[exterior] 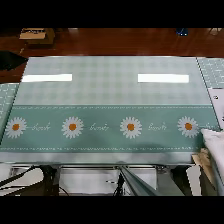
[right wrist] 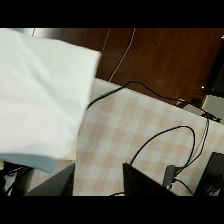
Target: Fold the shirts.
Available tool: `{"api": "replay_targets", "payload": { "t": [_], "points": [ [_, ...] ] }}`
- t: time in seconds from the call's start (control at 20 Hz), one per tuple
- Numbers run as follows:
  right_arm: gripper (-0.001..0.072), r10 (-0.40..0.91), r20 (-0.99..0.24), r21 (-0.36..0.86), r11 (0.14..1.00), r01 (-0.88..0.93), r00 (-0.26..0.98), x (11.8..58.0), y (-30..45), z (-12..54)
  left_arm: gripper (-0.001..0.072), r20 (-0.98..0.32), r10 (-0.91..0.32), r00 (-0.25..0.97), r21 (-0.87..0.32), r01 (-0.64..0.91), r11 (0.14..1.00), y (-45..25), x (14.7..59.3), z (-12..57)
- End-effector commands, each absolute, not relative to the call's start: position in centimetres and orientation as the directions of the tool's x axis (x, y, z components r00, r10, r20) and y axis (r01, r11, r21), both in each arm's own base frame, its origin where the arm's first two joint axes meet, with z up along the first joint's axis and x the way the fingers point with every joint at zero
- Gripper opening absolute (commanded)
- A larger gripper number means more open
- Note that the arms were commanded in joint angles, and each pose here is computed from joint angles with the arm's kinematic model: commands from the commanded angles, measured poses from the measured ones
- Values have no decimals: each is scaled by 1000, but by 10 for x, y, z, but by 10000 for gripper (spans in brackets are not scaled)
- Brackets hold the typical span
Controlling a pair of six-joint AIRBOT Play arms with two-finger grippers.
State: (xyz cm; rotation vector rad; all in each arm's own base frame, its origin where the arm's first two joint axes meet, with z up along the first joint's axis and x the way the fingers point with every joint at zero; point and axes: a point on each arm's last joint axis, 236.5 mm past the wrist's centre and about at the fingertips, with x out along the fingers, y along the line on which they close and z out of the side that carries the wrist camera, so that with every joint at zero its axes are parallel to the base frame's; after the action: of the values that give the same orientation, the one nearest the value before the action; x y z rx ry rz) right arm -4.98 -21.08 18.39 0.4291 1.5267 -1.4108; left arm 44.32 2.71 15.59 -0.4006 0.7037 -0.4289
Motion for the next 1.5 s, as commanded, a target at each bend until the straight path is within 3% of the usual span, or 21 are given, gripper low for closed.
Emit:
{"api": "replay_targets", "payload": {
  "t": [0.0, 0.05, 0.15, 0.2, 0.3, 0.35, 0.45, 0.6, 0.7, 0.8, 0.9, 1.15, 1.45],
  "points": [
    [464, -383, -797, -581, 278, 765, -466, -51, -220, 185, 22, -529, -494, 690, -483, 233, 844, 32, 444, 156],
    [464, -426, -805, -555, 293, 779, -413, -38, -230, 183, 22, -529, -494, 691, -483, 233, 844, 32, 443, 156],
    [464, -531, -831, -417, 403, 815, -163, 22, -254, 182, 25, -522, -499, 692, -489, 237, 839, 30, 444, 158],
    [464, -583, -812, -335, 504, 796, 27, 70, -265, 193, 97, -496, -516, 699, -507, 249, 825, 26, 446, 164],
    [463, -583, -716, -165, 675, 719, 384, 172, -267, 229, 594, -395, -568, 722, -517, 336, 787, 12, 453, 188],
    [462, -516, -684, -76, 753, 654, 516, 218, -255, 239, 643, -376, -579, 723, -461, 396, 794, 2, 456, 193],
    [462, -275, -687, 101, 881, 463, 673, 301, -201, 231, 642, -464, -524, 714, -369, 382, 847, -18, 468, 172],
    [462, 20, -761, 195, 960, 199, 649, 381, -104, 181, 642, -707, -382, 595, -221, 327, 919, -57, 457, 114],
    [469, 91, -809, 158, 985, 65, 580, 412, -54, 144, 642, -819, -240, 521, -94, 291, 952, -73, 443, 84],
    [501, 136, -856, 147, 989, -19, 498, 424, -12, 110, 642, -871, -162, 463, -54, 238, 970, -92, 430, 67],
    [591, 159, -896, 135, 987, -85, 416, 422, 15, 86, 642, -906, -164, 391, -65, 254, 965, -113, 416, 50],
    [590, 108, -932, 65, 989, -135, 345, 411, 20, 72, 630, -968, -135, 209, -77, 261, 962, -117, 390, 10],
    [590, 96, -936, 53, 990, -134, 339, 410, 18, 71, 630, -970, -134, 205, -78, 261, 962, -117, 390, 8]
  ]
}}
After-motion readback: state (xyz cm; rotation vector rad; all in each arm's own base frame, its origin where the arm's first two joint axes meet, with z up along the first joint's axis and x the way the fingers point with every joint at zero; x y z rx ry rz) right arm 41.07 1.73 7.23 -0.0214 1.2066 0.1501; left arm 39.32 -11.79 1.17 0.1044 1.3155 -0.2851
